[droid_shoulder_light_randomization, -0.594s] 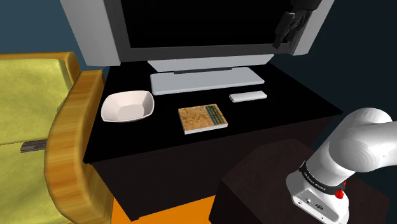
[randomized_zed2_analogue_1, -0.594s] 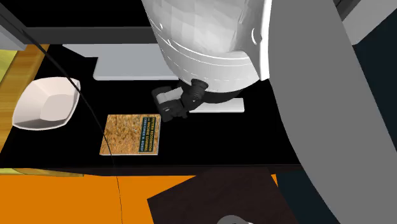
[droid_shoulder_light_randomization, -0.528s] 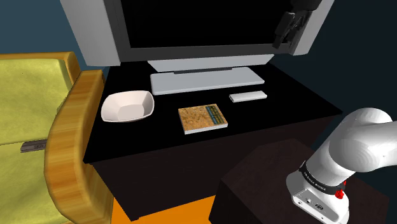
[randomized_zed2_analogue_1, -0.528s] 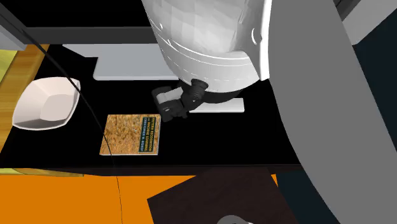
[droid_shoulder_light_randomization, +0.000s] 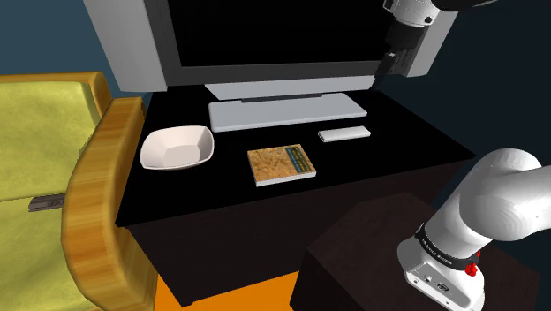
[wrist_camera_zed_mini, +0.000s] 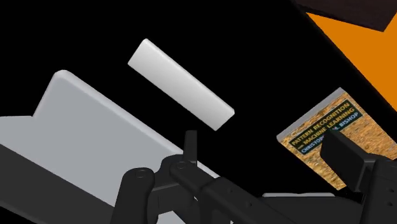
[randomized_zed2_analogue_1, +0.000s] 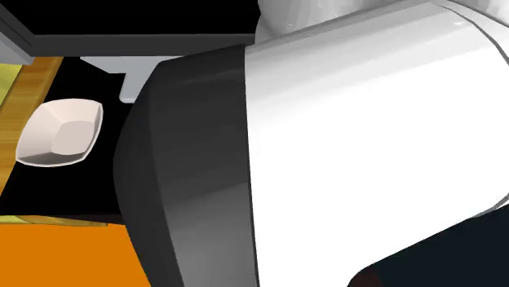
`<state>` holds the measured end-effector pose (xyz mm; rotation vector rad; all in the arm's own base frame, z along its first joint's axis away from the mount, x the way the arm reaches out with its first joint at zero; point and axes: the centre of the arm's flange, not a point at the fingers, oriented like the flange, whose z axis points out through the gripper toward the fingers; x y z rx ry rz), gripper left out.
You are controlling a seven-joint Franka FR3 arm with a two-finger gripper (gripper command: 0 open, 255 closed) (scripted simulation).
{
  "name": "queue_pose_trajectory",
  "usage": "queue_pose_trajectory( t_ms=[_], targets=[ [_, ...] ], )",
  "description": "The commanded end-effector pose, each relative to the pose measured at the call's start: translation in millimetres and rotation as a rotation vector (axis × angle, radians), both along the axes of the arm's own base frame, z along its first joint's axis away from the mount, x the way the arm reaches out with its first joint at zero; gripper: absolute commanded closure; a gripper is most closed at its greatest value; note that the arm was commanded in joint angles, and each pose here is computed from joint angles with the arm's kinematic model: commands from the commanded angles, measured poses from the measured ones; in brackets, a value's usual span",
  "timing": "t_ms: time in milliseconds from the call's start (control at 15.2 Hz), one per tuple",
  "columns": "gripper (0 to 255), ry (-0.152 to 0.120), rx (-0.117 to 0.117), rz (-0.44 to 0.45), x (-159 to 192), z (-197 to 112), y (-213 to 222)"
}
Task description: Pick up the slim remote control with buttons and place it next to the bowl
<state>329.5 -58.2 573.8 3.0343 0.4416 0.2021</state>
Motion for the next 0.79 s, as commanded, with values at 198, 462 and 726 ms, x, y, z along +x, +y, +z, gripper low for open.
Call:
queue_pose_trajectory(
  t_ms=[198, 462, 726],
  targets=[
    [0, 0.037, -0.005, 0.192, 24.7, -54.9, -29.3],
    [0, 0.068, -0.008, 0.341, 48.1, -100.4, -48.5],
    [0, 0.098, -0.012, 0.489, 72.8, -146.5, -64.2]
  ],
)
